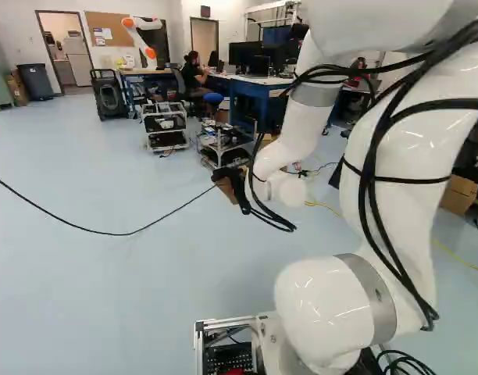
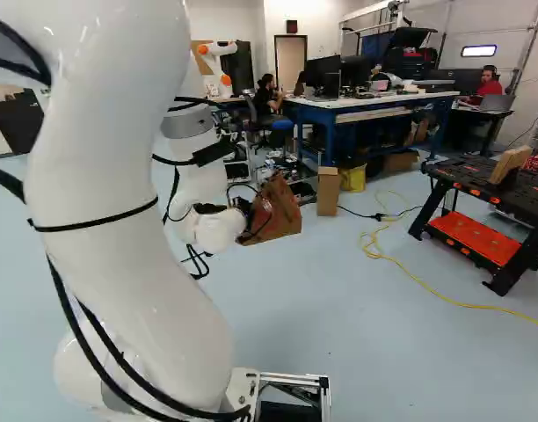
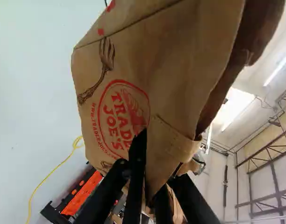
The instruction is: Pick up the grocery bag from the ground
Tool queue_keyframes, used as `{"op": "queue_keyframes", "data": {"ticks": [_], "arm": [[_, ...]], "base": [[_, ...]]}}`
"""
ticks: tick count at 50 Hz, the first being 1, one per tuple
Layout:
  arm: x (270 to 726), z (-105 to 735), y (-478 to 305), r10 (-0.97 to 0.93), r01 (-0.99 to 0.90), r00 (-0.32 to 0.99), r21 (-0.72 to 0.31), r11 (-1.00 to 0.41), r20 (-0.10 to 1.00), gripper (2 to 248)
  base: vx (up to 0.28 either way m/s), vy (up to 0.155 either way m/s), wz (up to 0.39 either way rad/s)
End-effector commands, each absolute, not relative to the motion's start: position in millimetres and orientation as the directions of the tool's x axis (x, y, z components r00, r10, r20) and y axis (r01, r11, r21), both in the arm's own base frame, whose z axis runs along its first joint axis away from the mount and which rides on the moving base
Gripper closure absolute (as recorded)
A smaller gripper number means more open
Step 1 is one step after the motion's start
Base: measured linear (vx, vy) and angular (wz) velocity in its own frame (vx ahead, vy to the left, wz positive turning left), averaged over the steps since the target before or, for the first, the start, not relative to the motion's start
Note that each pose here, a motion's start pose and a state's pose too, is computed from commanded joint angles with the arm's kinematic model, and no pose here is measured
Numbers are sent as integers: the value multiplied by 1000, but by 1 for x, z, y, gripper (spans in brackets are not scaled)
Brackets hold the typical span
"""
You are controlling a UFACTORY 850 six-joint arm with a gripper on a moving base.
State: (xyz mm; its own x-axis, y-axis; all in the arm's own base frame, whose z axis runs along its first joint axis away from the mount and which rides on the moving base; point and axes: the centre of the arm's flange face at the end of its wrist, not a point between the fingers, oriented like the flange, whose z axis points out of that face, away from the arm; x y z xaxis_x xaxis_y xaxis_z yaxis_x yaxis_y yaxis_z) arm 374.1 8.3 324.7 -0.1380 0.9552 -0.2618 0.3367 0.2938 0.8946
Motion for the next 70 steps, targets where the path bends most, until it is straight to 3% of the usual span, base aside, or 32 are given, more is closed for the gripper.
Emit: {"op": "queue_keyframes", "data": {"ticks": [44,70], "arm": [[360,358,8,956,259,-115,921,290,-269,228],[357,359,8,972,267,-99,935,234,-215,228]], "base": [[0,0,0],[0,0,0]]}}
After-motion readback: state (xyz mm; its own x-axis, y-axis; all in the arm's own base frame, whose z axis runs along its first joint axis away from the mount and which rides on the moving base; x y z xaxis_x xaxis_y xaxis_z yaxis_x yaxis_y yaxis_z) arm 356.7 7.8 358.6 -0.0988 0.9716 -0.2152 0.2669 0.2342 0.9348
